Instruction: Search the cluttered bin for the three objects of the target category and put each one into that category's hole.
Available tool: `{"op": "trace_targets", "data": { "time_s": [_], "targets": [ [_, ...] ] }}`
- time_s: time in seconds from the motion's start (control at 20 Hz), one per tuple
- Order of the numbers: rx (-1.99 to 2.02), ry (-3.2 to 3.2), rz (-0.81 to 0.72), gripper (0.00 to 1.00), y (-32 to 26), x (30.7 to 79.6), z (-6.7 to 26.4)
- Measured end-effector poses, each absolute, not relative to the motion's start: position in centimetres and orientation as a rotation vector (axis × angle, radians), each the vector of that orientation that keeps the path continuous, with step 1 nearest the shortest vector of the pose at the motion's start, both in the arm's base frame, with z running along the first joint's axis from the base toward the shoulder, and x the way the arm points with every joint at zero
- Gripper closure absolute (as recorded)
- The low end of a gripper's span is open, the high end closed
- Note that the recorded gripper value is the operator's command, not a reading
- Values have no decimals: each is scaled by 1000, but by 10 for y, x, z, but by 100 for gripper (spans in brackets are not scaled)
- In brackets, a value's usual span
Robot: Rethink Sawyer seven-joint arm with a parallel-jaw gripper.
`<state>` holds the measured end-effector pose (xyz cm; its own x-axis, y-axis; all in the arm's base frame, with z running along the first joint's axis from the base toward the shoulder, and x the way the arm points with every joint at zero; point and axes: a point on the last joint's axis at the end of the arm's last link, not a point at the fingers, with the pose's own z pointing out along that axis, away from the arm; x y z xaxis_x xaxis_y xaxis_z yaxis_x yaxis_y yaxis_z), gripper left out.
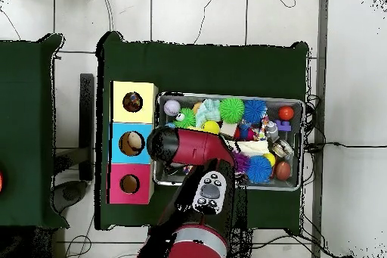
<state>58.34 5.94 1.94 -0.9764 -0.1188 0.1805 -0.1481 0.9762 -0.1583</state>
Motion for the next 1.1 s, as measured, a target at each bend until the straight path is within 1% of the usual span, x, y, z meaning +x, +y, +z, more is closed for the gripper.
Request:
{"op": "trace_targets", "data": {
  "time_s": [0.3, 0.55, 1.1],
  "targets": [
    [198, -2957, 208, 0, 68, 586, 14],
    [177, -2945, 182, 0, 62, 584, 5],
    [114, -2865, 158, 0, 37, 559, -36]
  ]
}}
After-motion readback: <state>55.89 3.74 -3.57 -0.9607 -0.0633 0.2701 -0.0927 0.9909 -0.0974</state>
